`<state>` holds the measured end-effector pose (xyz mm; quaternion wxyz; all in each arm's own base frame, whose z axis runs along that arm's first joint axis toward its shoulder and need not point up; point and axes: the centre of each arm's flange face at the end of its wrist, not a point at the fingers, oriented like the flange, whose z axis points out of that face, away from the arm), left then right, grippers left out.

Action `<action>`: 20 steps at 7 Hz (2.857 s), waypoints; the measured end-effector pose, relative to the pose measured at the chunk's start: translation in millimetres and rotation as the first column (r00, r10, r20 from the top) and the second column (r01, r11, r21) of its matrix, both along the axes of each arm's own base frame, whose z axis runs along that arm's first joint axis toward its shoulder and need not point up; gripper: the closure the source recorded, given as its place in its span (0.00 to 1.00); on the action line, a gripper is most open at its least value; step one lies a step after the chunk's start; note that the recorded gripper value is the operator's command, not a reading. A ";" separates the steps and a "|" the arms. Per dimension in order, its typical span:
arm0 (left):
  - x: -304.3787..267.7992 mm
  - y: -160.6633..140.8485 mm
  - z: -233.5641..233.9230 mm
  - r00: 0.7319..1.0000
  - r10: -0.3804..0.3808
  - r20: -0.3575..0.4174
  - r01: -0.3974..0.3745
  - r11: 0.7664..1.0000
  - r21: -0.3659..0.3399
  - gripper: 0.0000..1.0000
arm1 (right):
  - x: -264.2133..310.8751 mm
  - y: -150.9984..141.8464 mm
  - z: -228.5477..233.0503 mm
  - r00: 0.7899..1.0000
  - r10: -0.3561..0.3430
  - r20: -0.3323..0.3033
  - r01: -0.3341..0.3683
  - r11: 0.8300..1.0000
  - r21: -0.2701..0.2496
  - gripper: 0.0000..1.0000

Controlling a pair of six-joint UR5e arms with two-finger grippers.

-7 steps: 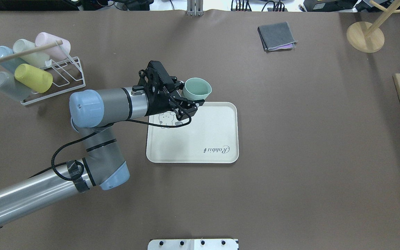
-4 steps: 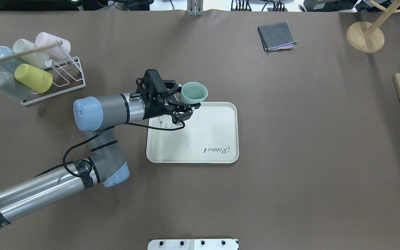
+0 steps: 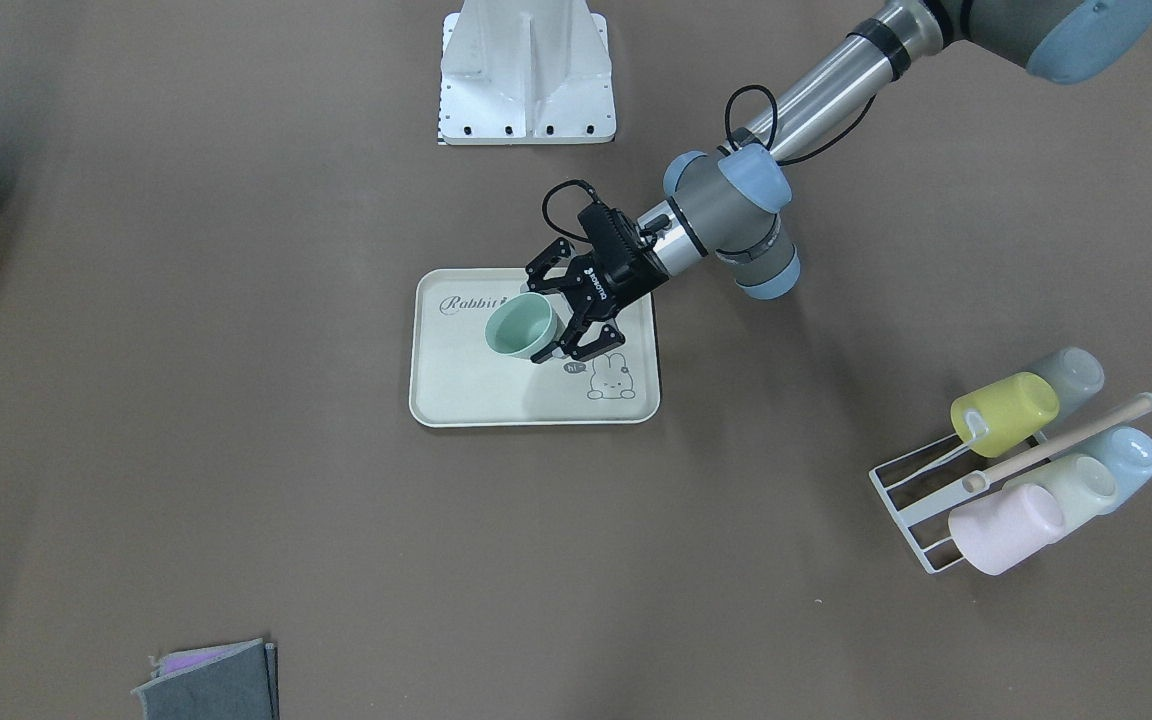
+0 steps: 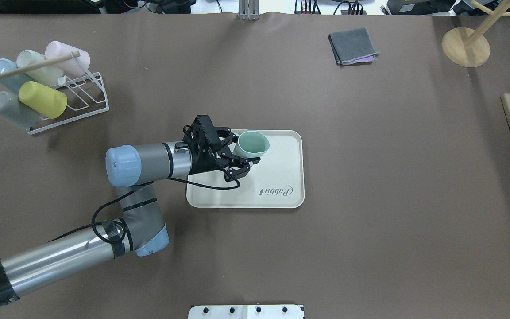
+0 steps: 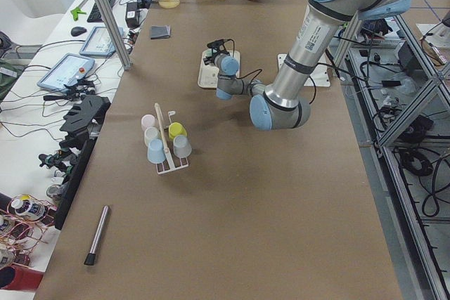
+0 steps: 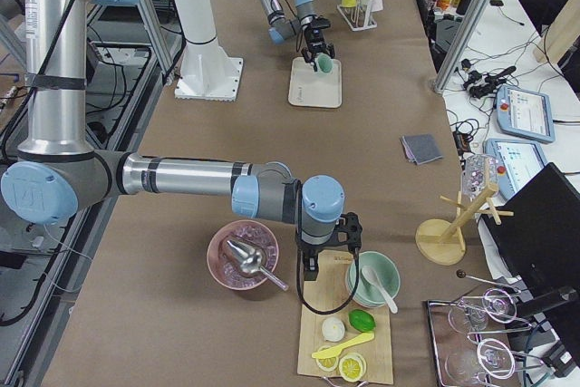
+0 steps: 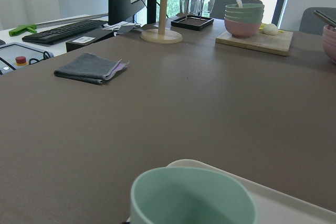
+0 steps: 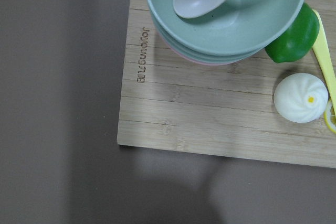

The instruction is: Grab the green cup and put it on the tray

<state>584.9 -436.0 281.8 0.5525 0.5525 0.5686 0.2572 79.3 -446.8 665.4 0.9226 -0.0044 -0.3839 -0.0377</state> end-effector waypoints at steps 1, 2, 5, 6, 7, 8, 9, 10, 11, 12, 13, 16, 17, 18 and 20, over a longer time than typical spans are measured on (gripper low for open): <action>5.4 6.3 -1.7 1.000 0.025 0.001 -0.025 1.000 0.004 0.57 | -0.1 1.8 1.8 1.000 0.000 0.000 0.000 1.000 -0.004 0.00; 8.6 8.3 0.8 0.999 0.034 0.008 -0.034 0.999 0.004 0.57 | -0.2 3.9 3.6 1.000 0.000 0.001 0.000 1.000 -0.008 0.00; 13.9 6.1 3.0 0.999 0.031 0.025 -0.031 1.000 0.000 0.35 | -0.1 5.1 5.2 1.000 -0.001 0.000 0.001 1.000 -0.011 0.00; 13.9 4.8 6.3 0.999 0.029 0.035 -0.029 1.000 -0.006 0.02 | 0.0 5.8 8.5 1.000 -0.001 -0.002 0.001 1.000 -0.017 0.00; 11.7 4.4 14.7 0.999 0.025 0.047 -0.025 1.000 -0.007 0.02 | 0.0 6.8 13.3 1.000 -0.002 -0.002 0.002 1.000 -0.027 0.00; 4.7 4.9 30.1 0.998 0.017 0.060 -0.017 1.000 0.003 0.01 | 0.0 7.6 17.2 1.000 -0.002 -0.002 0.002 0.999 -0.034 0.00; -7.8 6.9 51.0 0.998 0.007 0.062 -0.008 1.000 0.020 0.01 | 0.0 7.9 19.2 1.000 -0.002 -0.001 0.002 0.999 -0.039 0.00; -20.2 10.3 68.9 0.999 0.001 0.054 -0.002 0.999 0.032 0.01 | -0.2 7.3 18.9 1.000 -0.001 0.000 0.001 0.999 -0.038 0.00; -28.5 13.1 78.1 0.999 -0.002 0.045 0.000 0.999 0.040 0.02 | -0.2 6.9 18.5 1.000 -0.001 0.000 0.001 0.999 -0.038 0.00; -31.9 14.8 79.6 0.999 -0.002 0.038 0.001 0.999 0.044 0.01 | -0.2 6.8 18.6 1.000 -0.001 0.000 0.001 0.999 -0.038 0.00; -35.2 16.0 74.8 1.000 -0.003 0.027 0.002 0.999 0.049 0.01 | -0.2 7.0 18.8 1.000 0.000 0.001 0.000 0.999 -0.039 0.00; -68.1 16.3 28.4 0.999 -0.026 0.039 0.024 0.999 0.041 0.02 | -0.1 6.4 17.6 1.000 -0.001 0.000 0.001 0.999 -0.036 0.00; -84.8 10.6 12.3 0.996 -0.045 0.079 0.044 0.999 0.022 0.02 | -0.1 6.4 17.6 1.000 -0.001 0.000 0.001 0.999 -0.036 0.00; -102.7 -3.6 -1.3 0.987 -0.074 0.142 0.076 0.997 -0.010 0.01 | -0.1 6.4 17.8 1.000 -0.001 0.000 0.001 0.999 -0.036 0.00; -135.3 -37.5 -21.5 0.934 -0.111 0.341 0.158 0.981 -0.114 0.02 | -0.1 4.8 15.5 1.000 -0.001 0.000 0.001 1.000 -0.030 0.00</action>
